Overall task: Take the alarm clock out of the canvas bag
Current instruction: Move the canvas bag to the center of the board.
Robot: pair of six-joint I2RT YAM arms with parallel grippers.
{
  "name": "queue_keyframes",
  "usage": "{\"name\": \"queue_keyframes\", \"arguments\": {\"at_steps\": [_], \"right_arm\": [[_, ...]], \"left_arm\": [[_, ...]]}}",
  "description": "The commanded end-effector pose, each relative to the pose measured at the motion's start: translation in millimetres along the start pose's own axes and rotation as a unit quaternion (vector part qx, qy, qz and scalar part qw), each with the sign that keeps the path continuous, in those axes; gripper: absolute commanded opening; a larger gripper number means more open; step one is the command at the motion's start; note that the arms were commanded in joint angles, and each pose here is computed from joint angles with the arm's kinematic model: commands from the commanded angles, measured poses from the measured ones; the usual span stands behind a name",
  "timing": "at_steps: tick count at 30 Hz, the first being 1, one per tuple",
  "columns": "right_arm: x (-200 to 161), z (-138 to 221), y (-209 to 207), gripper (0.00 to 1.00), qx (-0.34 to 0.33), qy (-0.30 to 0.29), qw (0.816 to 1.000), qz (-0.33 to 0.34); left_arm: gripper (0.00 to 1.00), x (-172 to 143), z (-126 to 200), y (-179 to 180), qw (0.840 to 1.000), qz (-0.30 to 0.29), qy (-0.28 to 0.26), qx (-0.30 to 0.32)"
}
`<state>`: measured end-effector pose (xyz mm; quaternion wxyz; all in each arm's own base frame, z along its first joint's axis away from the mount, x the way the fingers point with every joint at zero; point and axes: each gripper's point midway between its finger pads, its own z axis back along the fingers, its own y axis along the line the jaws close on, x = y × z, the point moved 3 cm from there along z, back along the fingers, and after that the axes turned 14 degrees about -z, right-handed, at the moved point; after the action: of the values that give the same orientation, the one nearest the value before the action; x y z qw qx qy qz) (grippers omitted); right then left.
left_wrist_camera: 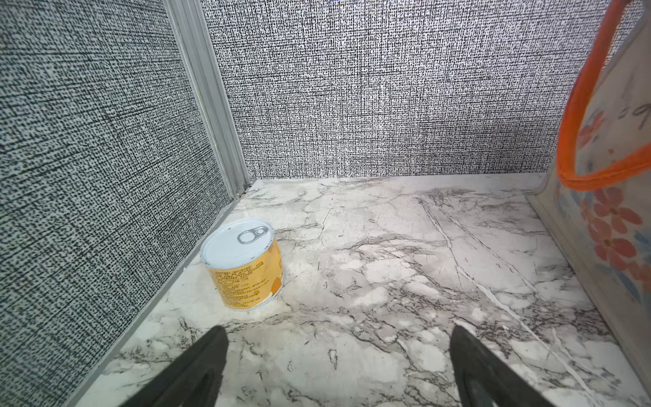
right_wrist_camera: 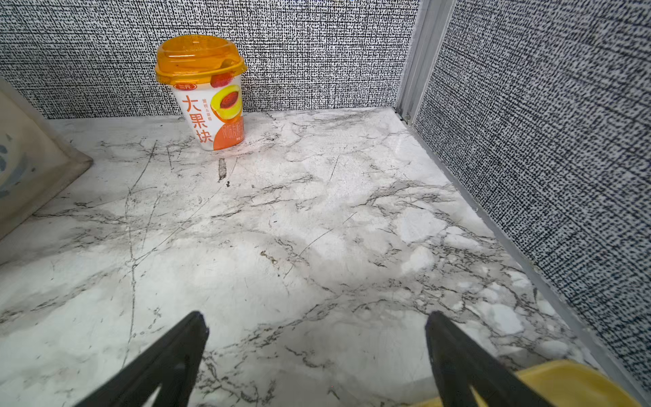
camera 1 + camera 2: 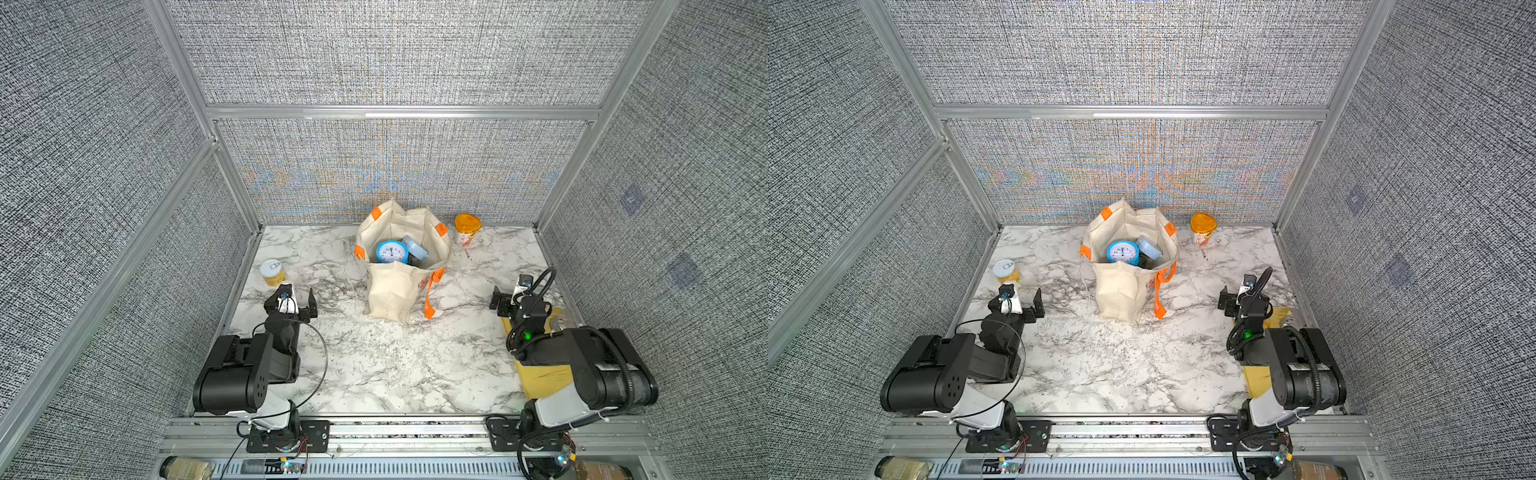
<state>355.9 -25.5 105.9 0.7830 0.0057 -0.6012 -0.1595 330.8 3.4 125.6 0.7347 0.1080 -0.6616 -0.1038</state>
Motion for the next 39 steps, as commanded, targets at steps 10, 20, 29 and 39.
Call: {"name": "queue_keyframes", "arguments": {"at_steps": [10, 20, 29, 39], "right_arm": [[2.2, -0.3, 0.6, 0.99, 0.000, -0.005, 1.000, -0.001], [1.8, -0.1, 0.5, 0.99, 0.000, -0.004, 1.000, -0.001], [18.7, 7.8, 3.5, 0.99, 0.000, -0.013, 1.000, 0.000], [124.3, 57.3, 9.8, 0.99, -0.065, 0.019, 0.958, -0.280]], "left_arm": [[0.99, 6.6, 0.9, 2.3, 1.000, 0.001, -0.017, 0.006], [0.99, 6.2, 0.7, 2.4, 1.000, 0.002, -0.015, 0.006], [0.99, 19.8, 6.3, 0.9, 0.999, -0.005, -0.031, -0.010], [0.99, 131.1, 23.5, 67.2, 0.982, 0.170, 0.017, 0.086]]}}
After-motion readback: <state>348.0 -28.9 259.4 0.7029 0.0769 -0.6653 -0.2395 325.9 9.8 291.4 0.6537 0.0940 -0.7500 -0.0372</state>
